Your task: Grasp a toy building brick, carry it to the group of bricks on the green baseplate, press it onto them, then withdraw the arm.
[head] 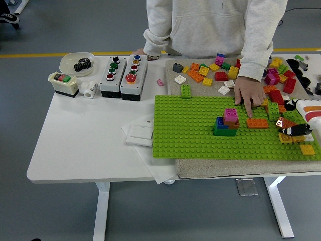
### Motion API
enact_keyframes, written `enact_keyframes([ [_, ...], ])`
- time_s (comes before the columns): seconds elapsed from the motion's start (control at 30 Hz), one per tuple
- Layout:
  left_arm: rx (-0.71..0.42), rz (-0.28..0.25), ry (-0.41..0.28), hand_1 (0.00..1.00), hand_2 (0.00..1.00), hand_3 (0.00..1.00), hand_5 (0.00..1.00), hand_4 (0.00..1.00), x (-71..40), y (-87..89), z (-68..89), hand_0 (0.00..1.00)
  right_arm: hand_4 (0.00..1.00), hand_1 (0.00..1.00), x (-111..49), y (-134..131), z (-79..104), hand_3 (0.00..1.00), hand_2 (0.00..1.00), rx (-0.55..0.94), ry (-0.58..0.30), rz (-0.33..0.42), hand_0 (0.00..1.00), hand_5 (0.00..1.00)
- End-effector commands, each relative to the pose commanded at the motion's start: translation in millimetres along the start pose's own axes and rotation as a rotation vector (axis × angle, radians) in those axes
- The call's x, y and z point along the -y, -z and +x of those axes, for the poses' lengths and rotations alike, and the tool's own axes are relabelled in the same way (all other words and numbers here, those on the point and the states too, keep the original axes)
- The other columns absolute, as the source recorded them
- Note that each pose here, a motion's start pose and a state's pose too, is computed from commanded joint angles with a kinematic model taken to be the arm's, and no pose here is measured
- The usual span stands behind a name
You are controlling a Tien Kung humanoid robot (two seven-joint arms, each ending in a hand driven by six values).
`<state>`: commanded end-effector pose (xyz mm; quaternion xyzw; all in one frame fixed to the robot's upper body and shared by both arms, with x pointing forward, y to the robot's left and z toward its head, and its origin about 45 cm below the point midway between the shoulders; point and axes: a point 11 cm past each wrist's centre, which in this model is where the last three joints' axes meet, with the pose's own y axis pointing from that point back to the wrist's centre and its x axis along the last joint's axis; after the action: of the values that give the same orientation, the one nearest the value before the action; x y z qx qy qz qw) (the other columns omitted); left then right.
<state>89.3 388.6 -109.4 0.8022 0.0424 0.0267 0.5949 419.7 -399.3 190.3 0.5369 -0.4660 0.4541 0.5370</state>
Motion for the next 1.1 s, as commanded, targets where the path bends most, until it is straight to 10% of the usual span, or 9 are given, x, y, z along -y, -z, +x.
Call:
enact_keyframes([
  [1.1, -0.009, -0.002, 0.005, 0.853, 0.856, 0.652, 0.627, 0.736, -0.2, -0.5, 0.1, 0.859, 0.998, 0.502, -0.9, 4.5, 1.2, 0.608, 0.578, 0.014, -0.016, -0.012, 0.444, 0.422],
])
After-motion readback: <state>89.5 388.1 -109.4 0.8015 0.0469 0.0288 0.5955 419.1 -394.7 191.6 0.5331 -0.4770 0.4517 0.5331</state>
